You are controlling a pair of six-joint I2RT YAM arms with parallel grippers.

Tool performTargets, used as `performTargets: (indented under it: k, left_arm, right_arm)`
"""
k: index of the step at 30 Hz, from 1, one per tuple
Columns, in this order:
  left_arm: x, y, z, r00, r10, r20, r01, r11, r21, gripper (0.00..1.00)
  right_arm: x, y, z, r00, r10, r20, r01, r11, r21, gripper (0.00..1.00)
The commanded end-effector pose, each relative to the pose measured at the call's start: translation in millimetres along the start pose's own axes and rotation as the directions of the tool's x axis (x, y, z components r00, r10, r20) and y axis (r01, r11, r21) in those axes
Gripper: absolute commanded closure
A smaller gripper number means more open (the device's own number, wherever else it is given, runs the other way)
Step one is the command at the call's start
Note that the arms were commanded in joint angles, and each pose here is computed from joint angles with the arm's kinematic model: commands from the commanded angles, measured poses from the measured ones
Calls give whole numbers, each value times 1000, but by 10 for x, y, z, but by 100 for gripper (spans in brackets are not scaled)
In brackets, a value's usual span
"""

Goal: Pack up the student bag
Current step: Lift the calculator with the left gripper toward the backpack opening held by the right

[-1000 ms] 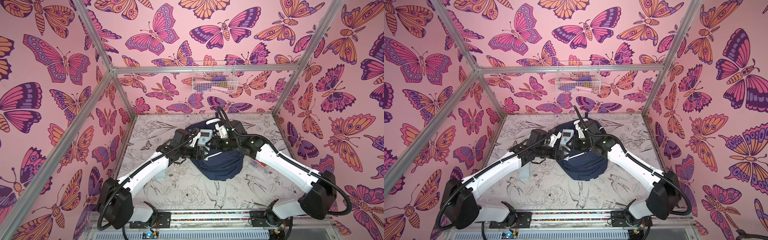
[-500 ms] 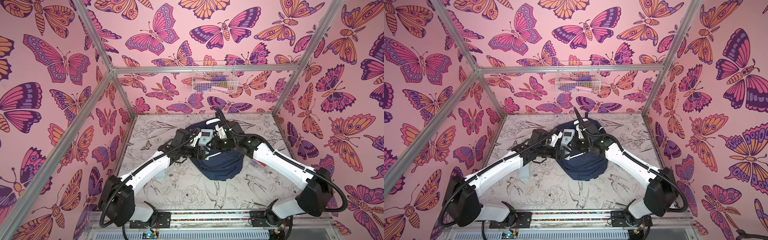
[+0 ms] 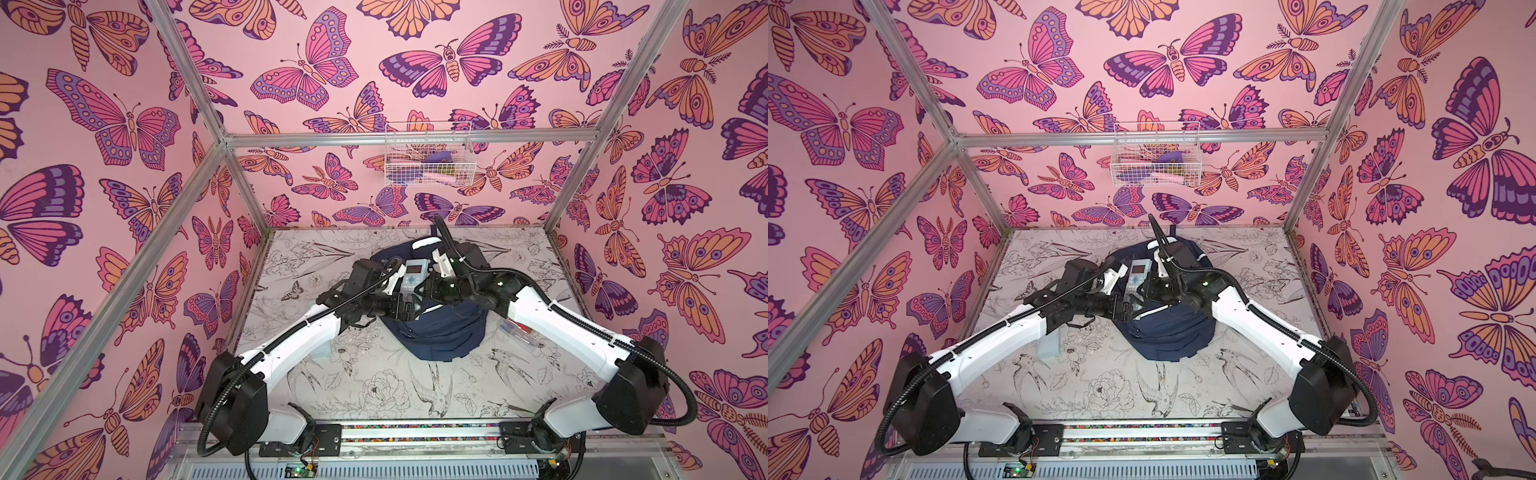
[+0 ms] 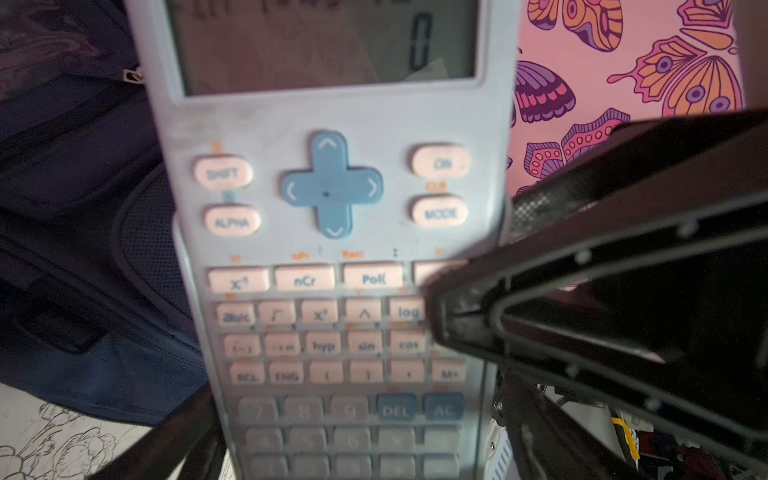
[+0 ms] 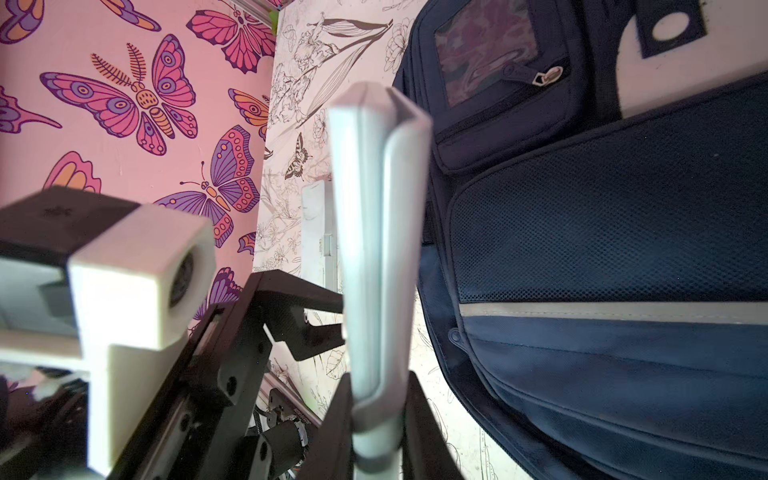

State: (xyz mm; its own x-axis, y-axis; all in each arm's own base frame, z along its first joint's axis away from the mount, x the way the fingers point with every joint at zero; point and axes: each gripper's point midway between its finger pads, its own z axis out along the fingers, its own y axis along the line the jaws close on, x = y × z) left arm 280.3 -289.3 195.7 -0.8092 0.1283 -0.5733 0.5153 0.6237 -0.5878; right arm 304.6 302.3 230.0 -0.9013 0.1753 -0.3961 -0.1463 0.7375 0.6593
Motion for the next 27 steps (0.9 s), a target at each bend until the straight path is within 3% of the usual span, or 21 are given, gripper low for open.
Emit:
performTargets:
  k: [1, 8, 15, 22, 27]
  left_arm:
    - [26, -124, -45, 999, 50, 11, -51, 998, 47, 0]
    - [35, -84, -33, 996, 84, 13, -84, 996, 8, 0]
    - [142, -118, 406, 968, 218, -123, -227, 972, -66, 0]
    - [213, 3, 937, 882, 363, -302, -437, 869, -233, 9]
    - [165, 83, 1236, 846, 387, -366, -505, 801, -321, 19]
  right_arm:
    - [-195, -19, -207, 997, -7, 79, 6, 1000, 17, 95]
    - [-359, -387, -553, 986, 5, 168, -25, 993, 113, 96]
    - [-494, -1115, -1134, 940, 135, 313, -207, 956, 209, 98]
    - [-364, -1838, -1644, 855, 317, 411, -431, 874, 222, 99]
    - [-258, -2004, -1765, 833, 355, 425, -474, 853, 217, 100]
